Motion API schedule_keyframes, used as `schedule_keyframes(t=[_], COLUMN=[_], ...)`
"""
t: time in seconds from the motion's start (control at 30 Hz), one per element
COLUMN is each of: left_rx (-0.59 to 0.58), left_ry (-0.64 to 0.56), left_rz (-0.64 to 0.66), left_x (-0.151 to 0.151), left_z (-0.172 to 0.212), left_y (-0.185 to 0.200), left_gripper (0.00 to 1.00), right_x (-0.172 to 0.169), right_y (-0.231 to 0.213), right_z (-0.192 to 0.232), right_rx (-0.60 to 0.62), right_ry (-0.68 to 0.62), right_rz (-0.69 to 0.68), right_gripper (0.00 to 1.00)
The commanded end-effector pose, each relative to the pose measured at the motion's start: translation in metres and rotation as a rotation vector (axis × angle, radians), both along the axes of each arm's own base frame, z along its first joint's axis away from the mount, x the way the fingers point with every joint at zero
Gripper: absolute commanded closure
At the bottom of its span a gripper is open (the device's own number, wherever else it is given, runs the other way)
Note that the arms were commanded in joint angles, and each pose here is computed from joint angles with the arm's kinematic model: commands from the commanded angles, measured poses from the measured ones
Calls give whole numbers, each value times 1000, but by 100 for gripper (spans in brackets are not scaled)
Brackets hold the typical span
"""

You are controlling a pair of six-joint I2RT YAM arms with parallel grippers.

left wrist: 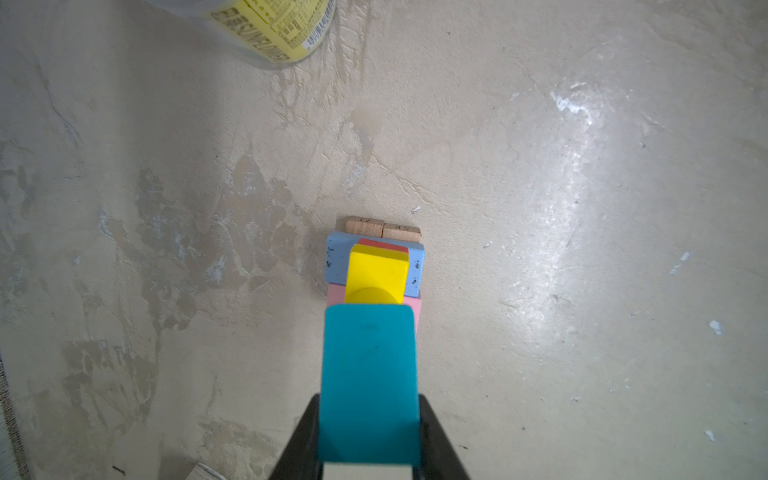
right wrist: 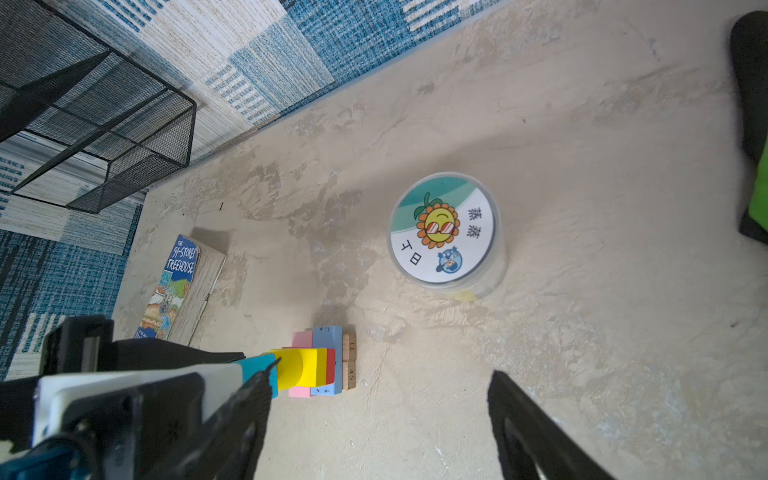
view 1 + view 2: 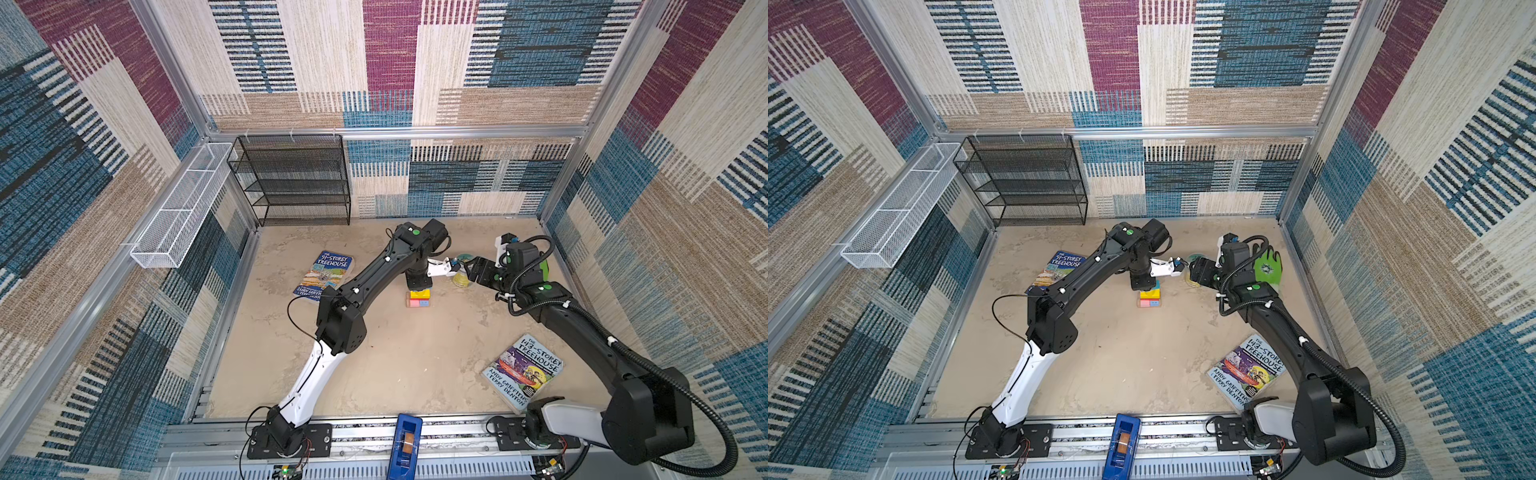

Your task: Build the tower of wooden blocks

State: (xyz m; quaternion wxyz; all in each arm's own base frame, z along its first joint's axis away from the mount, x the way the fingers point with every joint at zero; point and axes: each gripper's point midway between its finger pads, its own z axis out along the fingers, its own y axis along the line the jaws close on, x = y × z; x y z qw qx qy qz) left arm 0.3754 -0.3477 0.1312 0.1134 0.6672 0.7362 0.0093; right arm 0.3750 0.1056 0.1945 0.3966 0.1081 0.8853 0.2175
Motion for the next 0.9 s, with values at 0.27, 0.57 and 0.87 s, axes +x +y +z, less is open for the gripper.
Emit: schedule_keyframes(t=[0.27,0.57,0.87], left_rx=[12,13,14], left_ry=[-15,-20,-26], left_rz=[-10,-8,-7], left_x=[4,5,6], left_z=[-2,-3,-3], left_y=[0,0,0], left_gripper=[76,71,67], right_x=[3,3,2], right_y=[3,4,3], right_z=[5,4,4], right_rx=[22,25,27], right_ry=[-23,-21,-20], right_rz=[6,8,7], right_gripper=[17,17,17])
